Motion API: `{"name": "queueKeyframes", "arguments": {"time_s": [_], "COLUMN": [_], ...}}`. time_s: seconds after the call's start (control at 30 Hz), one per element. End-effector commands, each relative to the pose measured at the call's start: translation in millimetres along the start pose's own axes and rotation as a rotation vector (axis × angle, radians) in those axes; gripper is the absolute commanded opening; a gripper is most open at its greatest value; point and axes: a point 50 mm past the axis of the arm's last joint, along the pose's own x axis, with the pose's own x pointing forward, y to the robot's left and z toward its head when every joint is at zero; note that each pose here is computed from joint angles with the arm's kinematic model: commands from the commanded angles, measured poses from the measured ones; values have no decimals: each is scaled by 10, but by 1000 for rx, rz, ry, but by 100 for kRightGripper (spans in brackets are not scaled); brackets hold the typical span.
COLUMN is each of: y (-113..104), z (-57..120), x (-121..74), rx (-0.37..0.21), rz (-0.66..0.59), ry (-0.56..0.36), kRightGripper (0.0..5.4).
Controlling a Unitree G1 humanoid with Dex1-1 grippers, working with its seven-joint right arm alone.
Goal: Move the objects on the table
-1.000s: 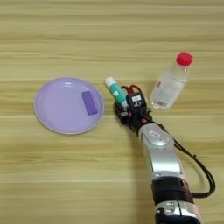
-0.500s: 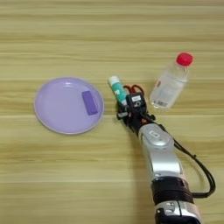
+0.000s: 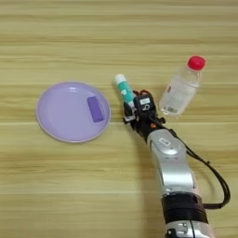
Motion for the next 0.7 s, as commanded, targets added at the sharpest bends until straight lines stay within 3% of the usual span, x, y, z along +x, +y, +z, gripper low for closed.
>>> {"name": "queueKeyframes", "arguments": {"time_s": [0.03, 0.37, 0.7], "y": [-47, 244, 526], "z": [397, 564, 560], "x": [5, -101, -126], "rx": [-51, -76, -83], "rz": [-25, 57, 148], "ry": [-150, -208, -202], "kRightGripper": [167, 167, 167]}}
